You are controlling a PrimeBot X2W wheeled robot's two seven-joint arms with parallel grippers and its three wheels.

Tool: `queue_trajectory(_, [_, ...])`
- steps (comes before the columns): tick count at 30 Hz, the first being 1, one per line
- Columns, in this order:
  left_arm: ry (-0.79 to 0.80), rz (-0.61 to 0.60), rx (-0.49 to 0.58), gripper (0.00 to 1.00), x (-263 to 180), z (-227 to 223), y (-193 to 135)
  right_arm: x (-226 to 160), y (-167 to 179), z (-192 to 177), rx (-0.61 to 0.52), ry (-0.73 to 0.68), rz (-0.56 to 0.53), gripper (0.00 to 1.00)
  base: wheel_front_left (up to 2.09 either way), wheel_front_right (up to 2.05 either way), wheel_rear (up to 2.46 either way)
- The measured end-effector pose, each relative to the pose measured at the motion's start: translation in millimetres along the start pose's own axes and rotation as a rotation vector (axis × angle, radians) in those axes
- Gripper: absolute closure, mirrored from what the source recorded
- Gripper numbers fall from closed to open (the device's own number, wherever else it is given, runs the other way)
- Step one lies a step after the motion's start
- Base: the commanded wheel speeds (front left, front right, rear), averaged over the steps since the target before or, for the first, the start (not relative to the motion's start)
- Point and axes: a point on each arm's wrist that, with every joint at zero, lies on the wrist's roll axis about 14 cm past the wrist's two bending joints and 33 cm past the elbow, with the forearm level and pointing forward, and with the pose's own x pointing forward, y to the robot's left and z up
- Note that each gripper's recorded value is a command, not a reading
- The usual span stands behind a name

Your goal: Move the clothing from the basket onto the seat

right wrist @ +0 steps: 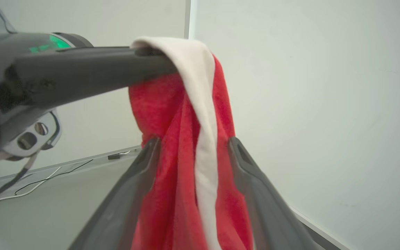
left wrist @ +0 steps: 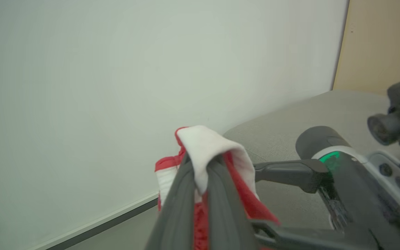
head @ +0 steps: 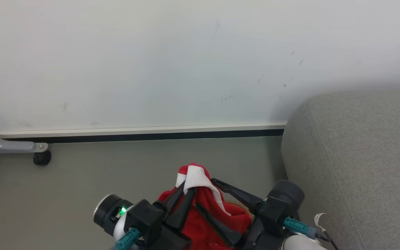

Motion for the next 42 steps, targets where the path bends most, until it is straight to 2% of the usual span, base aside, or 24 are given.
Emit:
queue_trajectory(2, [0.003, -0.030, -0.014, 1.00, -1, 2, -11, 0, -1, 0, 0.000, 0.002, -0.003, 0.00, 0.00, 0.00, 0.00])
queue_trajectory(3, [0.004, -0.043, -0.017, 1.00, 0, 3, -15, 0, -1, -1, 0.005, 0.002, -0.005, 0.65, 0.00, 0.00, 0.00])
queue_trajectory(4, [0.003, -0.050, -0.020, 1.00, 0, 5, -18, 0, -1, -1, 0.010, 0.002, -0.005, 1.00, 0.00, 0.00, 0.00])
queue_trajectory(7, [0.010, -0.059, -0.022, 0.99, 0, 7, -21, 0, -1, 0, 0.029, -0.001, -0.007, 1.00, 0.00, 0.00, 0.00])
queue_trajectory(9, [0.019, -0.055, -0.024, 0.86, 0, 7, -20, 0, -2, 0, 0.035, -0.002, -0.010, 1.00, 0.00, 0.00, 0.00])
queue_trajectory(11, [0.029, -0.039, -0.025, 0.64, -2, 6, -16, 0, -3, 0, 0.045, -0.005, -0.016, 1.00, 0.00, 0.00, 0.00])
queue_trajectory(12, [0.029, -0.034, -0.027, 0.64, -2, 6, -15, -1, -4, 1, 0.051, -0.008, -0.021, 1.00, 0.00, 0.00, 0.00])
queue_trajectory(13, [0.033, -0.028, -0.033, 0.42, -2, 6, -13, -2, -5, 2, 0.056, -0.011, -0.027, 1.00, 0.00, 0.00, 0.00])
queue_trajectory(14, [0.033, -0.025, -0.040, 0.04, -2, 6, -13, -3, -8, 3, 0.059, -0.014, -0.035, 1.00, 0.00, 0.00, 0.00])
queue_trajectory(15, [0.037, -0.025, -0.041, 0.00, -1, 5, -13, -4, -10, 3, 0.060, -0.016, -0.044, 1.00, 0.00, 0.00, 0.00])
queue_trajectory(23, [0.080, -0.028, -0.074, 0.00, 3, -6, -17, -29, -43, 13, 0.029, -0.032, -0.152, 1.00, 0.00, 0.00, 0.00])
queue_trajectory(35, [0.139, -0.238, -0.194, 0.00, 30, -20, -82, -100, -84, 19, 0.022, -0.037, -0.456, 1.00, 0.00, 0.00, 0.00])
queue_trajectory(42, [0.170, -0.333, -0.239, 0.00, 41, -27, -110, -132, -101, 24, 0.012, -0.036, -0.579, 1.00, 0.00, 0.00, 0.00])
